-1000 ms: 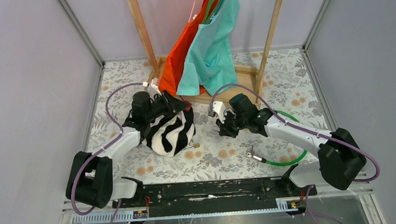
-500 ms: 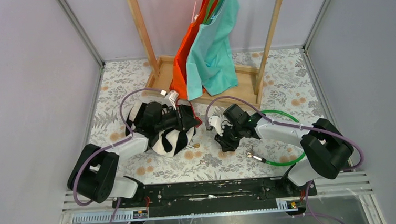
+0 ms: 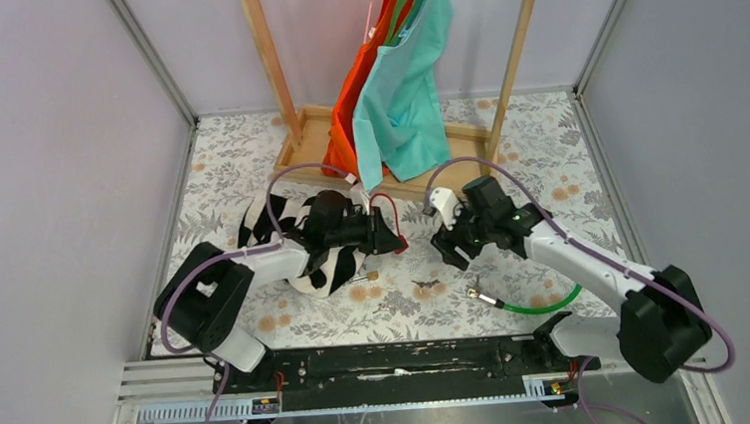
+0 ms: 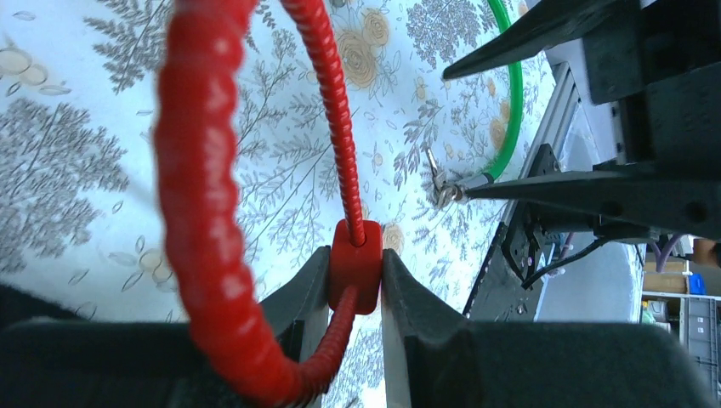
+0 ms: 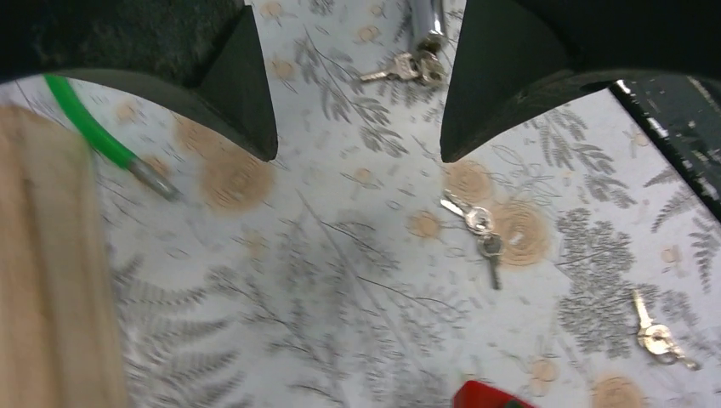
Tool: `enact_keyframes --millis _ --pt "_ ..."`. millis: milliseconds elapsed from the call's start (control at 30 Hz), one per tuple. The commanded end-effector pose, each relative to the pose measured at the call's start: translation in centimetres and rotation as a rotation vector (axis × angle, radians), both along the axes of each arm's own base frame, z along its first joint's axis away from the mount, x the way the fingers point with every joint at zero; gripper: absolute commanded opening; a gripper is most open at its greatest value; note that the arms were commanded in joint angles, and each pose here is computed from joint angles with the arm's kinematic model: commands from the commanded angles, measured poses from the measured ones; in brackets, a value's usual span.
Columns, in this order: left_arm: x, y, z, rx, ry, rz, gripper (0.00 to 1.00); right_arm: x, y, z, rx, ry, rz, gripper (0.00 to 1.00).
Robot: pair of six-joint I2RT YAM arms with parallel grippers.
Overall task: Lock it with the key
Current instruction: Place the key at the center of the board, then place the lock at the center of the board.
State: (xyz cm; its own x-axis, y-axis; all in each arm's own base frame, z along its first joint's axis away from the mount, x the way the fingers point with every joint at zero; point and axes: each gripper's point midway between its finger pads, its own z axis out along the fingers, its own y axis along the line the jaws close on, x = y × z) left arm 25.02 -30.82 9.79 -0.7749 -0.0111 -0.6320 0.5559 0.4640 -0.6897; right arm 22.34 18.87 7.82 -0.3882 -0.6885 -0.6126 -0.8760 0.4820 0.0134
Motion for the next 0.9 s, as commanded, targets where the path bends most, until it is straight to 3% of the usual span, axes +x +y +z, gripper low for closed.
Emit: enact_keyframes --millis 0,300,600,867 --pt "1.3 -2.0 0.0 0.03 -0.002 -0.023 0.11 2.0 -4.3 1.7 -0.064 -0.081 -0.159 0.77" --pt "1.6 -3.7 -4.3 0.097 0.203 -0.059 0.19 0.9 -9.7 0.6 -0.198 -0.062 -0.268 0.78" --pt "1.0 -3.9 -5.7 0.116 0.249 -0.076 0.38 -0.3 -11.3 -1.8 -0.317 0.011 -0.209 0.78" --pt "1.4 -3.3 -6.0 0.176 0.194 -0.089 0.59 -0.5 -10.9 -1.8 -0.321 0.062 -0.156 0.78"
